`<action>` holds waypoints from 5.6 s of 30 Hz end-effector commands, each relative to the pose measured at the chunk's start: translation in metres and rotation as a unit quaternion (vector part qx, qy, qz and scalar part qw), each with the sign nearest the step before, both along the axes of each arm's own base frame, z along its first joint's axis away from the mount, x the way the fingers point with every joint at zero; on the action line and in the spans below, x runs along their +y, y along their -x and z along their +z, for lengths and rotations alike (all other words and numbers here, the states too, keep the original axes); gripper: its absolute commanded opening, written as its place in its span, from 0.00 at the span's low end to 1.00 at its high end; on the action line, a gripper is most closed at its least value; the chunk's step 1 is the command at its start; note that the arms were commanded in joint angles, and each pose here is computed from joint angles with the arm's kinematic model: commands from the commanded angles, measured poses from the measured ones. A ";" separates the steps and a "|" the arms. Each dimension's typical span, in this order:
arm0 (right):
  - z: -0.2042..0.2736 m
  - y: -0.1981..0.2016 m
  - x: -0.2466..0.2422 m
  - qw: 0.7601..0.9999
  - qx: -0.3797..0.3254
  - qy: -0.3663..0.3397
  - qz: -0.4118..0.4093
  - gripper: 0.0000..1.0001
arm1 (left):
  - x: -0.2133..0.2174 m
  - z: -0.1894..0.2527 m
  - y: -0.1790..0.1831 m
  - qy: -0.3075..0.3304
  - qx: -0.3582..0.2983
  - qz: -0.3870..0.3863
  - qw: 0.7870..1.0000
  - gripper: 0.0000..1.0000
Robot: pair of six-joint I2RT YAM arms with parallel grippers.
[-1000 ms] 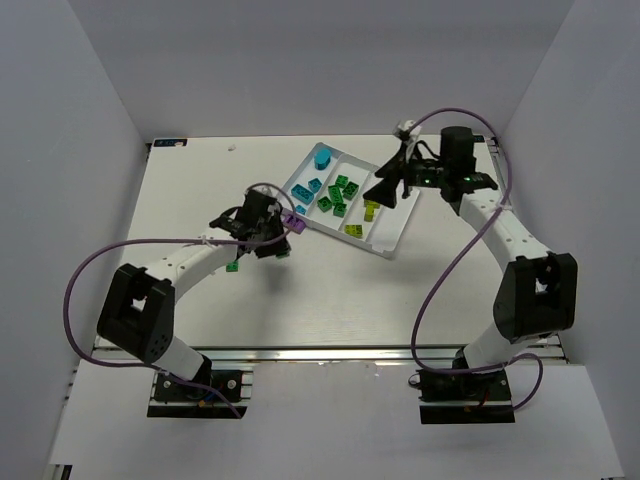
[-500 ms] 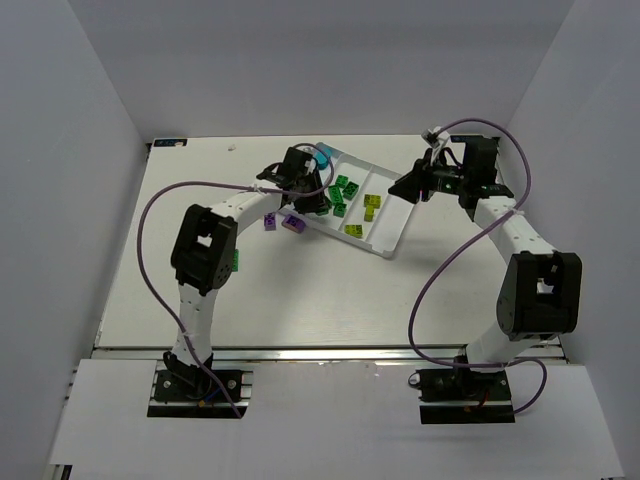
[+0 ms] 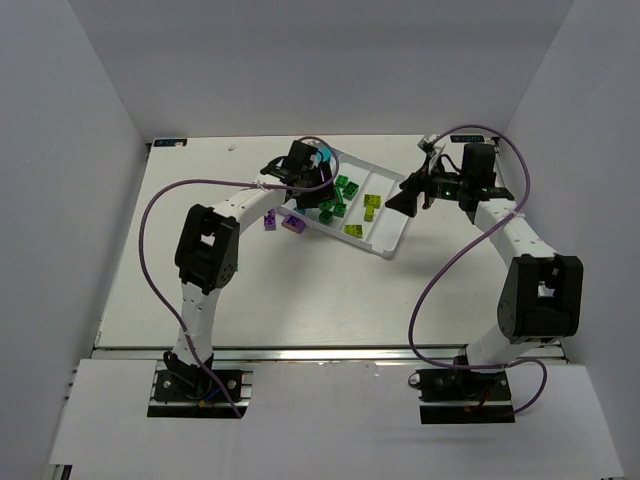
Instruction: Sort the legos into containers by color
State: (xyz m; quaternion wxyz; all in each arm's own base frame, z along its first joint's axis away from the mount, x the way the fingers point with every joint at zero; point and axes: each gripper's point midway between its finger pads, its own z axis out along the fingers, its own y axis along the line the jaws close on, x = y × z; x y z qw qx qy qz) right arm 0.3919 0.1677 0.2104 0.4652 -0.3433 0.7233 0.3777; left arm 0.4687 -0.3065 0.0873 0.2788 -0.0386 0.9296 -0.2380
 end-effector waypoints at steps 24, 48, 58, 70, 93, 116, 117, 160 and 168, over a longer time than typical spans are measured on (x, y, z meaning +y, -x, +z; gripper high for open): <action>-0.001 0.031 0.051 0.988 -0.013 0.083 0.128 0.60 | 0.244 0.009 0.158 -0.174 0.019 0.188 0.966 0.67; -0.003 0.028 0.047 0.989 -0.016 0.094 0.112 0.68 | 0.268 -0.072 0.128 -0.253 0.124 0.126 0.951 0.65; 0.003 0.026 0.044 0.989 -0.029 0.105 0.103 0.69 | 0.244 -0.080 0.147 -0.175 0.129 0.121 0.969 0.10; 0.027 0.010 0.031 0.994 -0.043 0.094 0.042 0.02 | 0.059 0.044 0.104 0.073 -0.040 -0.052 0.995 0.02; 0.017 0.019 0.017 0.994 -0.053 0.086 0.039 0.63 | -0.026 0.034 -0.041 -0.010 -0.076 -0.043 0.996 0.73; -0.042 0.080 0.167 0.855 -0.278 0.196 0.391 0.82 | 0.186 0.108 0.130 -0.064 -0.130 0.176 0.974 0.96; -0.042 0.077 0.176 0.864 -0.265 0.198 0.380 0.72 | 0.193 0.106 0.137 -0.059 -0.128 0.187 0.972 0.96; -0.172 0.005 0.265 0.822 -0.240 0.297 0.421 0.83 | 0.237 0.051 0.242 0.015 -0.066 0.316 0.947 0.93; -0.182 0.021 0.233 0.817 -0.199 0.317 0.438 0.80 | 0.236 0.053 0.240 0.018 -0.069 0.315 0.947 0.93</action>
